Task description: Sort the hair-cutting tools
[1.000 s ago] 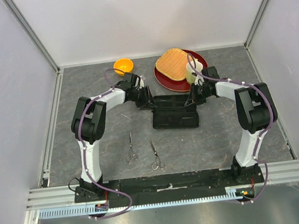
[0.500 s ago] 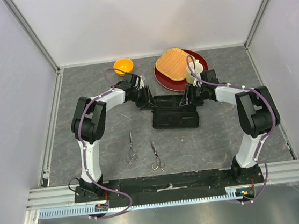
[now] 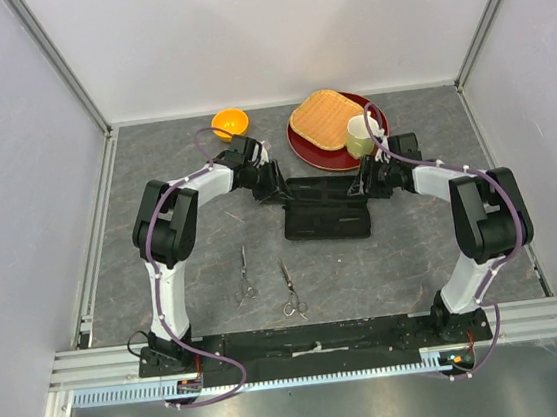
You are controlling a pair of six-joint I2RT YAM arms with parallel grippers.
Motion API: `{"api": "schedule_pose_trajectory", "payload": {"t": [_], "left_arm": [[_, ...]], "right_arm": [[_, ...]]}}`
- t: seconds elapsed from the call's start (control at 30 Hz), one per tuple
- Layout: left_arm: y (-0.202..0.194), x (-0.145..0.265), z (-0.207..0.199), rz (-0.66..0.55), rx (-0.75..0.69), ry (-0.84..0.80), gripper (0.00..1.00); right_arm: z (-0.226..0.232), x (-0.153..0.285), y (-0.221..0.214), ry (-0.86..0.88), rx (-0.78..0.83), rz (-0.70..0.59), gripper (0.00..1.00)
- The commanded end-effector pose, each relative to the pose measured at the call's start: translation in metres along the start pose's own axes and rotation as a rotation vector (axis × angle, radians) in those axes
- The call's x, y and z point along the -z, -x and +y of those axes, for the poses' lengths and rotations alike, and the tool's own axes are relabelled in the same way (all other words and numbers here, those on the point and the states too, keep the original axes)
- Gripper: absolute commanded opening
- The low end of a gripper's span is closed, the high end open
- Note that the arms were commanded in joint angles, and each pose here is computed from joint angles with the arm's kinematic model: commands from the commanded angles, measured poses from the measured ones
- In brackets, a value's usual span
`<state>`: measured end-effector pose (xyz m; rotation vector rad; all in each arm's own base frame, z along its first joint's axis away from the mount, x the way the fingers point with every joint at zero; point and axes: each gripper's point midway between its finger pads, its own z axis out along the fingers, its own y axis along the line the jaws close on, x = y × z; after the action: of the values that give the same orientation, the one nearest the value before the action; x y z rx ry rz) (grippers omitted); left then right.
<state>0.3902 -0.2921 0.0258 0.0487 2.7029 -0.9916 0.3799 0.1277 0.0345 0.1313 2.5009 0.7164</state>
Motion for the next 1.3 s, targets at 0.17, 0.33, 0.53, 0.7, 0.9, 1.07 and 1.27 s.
{"api": "schedule_pose_trajectory", "payload": {"t": [0.17, 0.33, 0.53, 0.7, 0.9, 1.07, 1.27], "left_arm": [[-0.004, -0.007, 0.014, 0.007, -0.021, 0.048, 0.46], [-0.005, -0.007, 0.013, 0.015, -0.023, 0.038, 0.46], [-0.008, -0.009, 0.013, 0.024, -0.022, 0.033, 0.46], [-0.008, -0.009, 0.013, 0.024, -0.021, 0.031, 0.46], [-0.010, -0.008, 0.015, 0.024, -0.019, 0.038, 0.47], [-0.006, -0.004, 0.017, 0.001, -0.028, 0.062, 0.50], [0.004, 0.009, 0.012, -0.051, -0.055, 0.091, 0.56]], "right_arm": [[-0.041, -0.010, -0.031, -0.135, -0.060, 0.102, 0.27], [-0.037, -0.015, -0.022, -0.114, -0.050, 0.098, 0.19], [-0.025, -0.021, -0.020, -0.081, -0.023, 0.097, 0.18], [-0.020, -0.026, -0.027, -0.083, -0.013, 0.112, 0.22], [-0.025, -0.027, -0.030, -0.133, -0.009, 0.103, 0.29], [-0.037, -0.016, -0.020, -0.236, 0.001, 0.078, 0.51], [-0.043, 0.008, 0.000, -0.351, 0.003, 0.013, 0.67]]}}
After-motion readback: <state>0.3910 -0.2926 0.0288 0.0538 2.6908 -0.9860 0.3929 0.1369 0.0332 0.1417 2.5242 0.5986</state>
